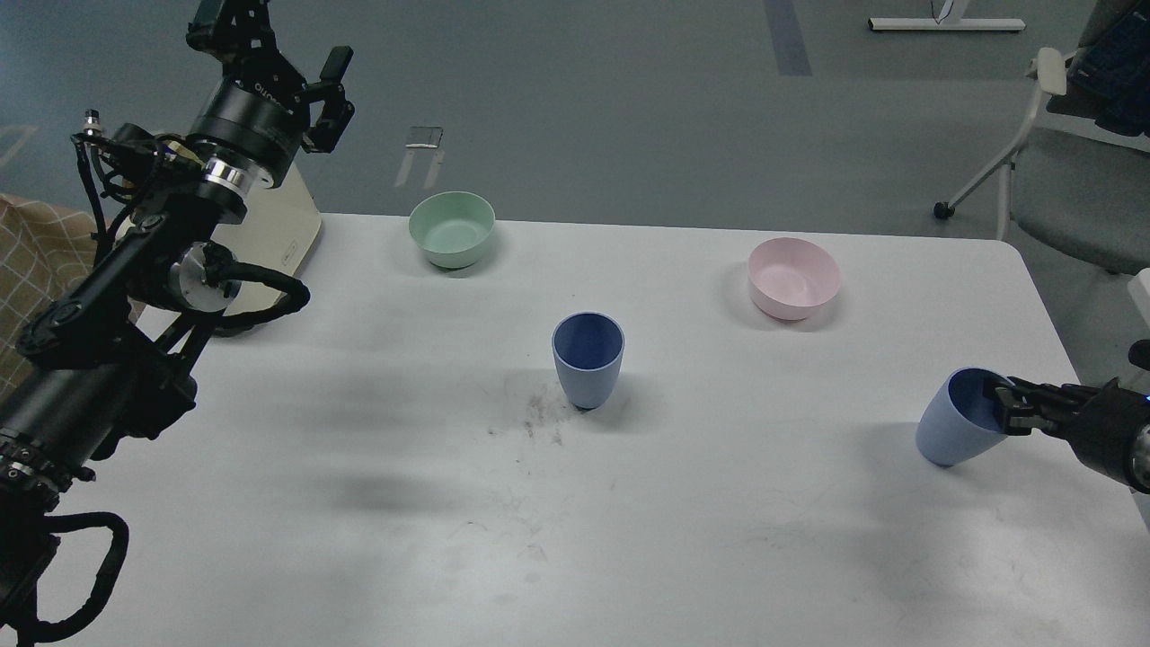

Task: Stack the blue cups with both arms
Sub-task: 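Lift the blue cup with the right hand over the centered cup, then lower the held cup into the centered blue cup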

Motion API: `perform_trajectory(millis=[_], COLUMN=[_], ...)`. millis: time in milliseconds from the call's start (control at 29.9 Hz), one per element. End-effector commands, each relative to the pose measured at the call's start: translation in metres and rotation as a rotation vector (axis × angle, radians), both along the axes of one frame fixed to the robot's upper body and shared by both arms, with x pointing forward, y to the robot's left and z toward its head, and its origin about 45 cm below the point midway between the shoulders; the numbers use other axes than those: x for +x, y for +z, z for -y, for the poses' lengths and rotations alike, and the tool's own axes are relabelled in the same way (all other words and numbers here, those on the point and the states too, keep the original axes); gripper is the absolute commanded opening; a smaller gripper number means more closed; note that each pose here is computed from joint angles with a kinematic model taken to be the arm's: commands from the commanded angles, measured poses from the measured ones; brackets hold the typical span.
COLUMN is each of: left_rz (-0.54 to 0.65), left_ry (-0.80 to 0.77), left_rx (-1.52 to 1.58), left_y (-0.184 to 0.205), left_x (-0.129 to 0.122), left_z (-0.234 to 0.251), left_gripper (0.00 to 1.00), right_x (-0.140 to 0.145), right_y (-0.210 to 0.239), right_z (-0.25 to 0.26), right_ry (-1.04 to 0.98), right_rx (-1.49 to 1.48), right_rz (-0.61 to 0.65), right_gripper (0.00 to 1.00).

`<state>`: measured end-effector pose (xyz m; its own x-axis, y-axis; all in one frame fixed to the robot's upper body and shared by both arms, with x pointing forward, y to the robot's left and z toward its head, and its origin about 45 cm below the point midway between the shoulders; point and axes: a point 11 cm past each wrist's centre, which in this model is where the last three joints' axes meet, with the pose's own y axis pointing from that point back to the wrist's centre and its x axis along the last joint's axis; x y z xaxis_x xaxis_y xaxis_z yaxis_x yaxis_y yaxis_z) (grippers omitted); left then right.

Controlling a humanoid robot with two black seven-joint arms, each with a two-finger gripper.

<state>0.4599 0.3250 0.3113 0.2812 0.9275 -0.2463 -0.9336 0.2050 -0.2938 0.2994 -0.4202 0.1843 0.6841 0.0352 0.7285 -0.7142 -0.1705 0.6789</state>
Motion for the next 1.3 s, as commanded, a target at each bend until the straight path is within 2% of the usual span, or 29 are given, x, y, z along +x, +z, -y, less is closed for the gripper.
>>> perform_trajectory(millis=[0, 201, 368, 435, 569, 702, 836, 970, 1271], left_rz=[0.003, 0.005, 0.010, 0.014, 0.009, -0.014, -0.017, -0.015, -0.015], left_ry=[0.002, 0.003, 0.007, 0.012, 0.008, 0.001, 0.001, 0.001, 0.003], left_rx=[0.002, 0.002, 0.007, 0.015, 0.021, 0.024, 0.024, 0.022, 0.018], left_y=[0.002, 0.003, 0.005, 0.008, 0.007, 0.003, 0.004, 0.004, 0.004], left_x=[0.000, 0.001, 0.001, 0.001, 0.001, 0.001, 0.001, 0.001, 0.001], left_z=[0.000, -0.001, -0.002, -0.006, -0.006, -0.004, -0.005, -0.006, -0.006], left_gripper=[0.98, 0.98, 0.98, 0.98, 0.98, 0.98, 0.98, 0.98, 0.98], right_x=[0.001, 0.013, 0.044, 0.062, 0.082, 0.103, 0.104, 0.092, 0.079], right_y=[0.001, 0.010, 0.054, 0.080, 0.097, 0.112, 0.115, 0.099, 0.066], right_z=[-0.001, -0.011, -0.024, -0.048, -0.099, -0.185, -0.243, -0.304, -0.332], right_ry=[0.000, -0.016, 0.011, 0.053, 0.136, 0.293, 0.407, 0.540, 0.597], right_rx=[0.005, 0.071, 0.110, 0.188, 0.273, 0.318, 0.326, 0.301, 0.224], right_rz=[0.005, 0.059, 0.184, 0.251, 0.299, 0.319, 0.305, 0.249, 0.180], right_gripper=[0.00, 0.00, 0.00, 0.00, 0.00, 0.00, 0.00, 0.00, 0.00])
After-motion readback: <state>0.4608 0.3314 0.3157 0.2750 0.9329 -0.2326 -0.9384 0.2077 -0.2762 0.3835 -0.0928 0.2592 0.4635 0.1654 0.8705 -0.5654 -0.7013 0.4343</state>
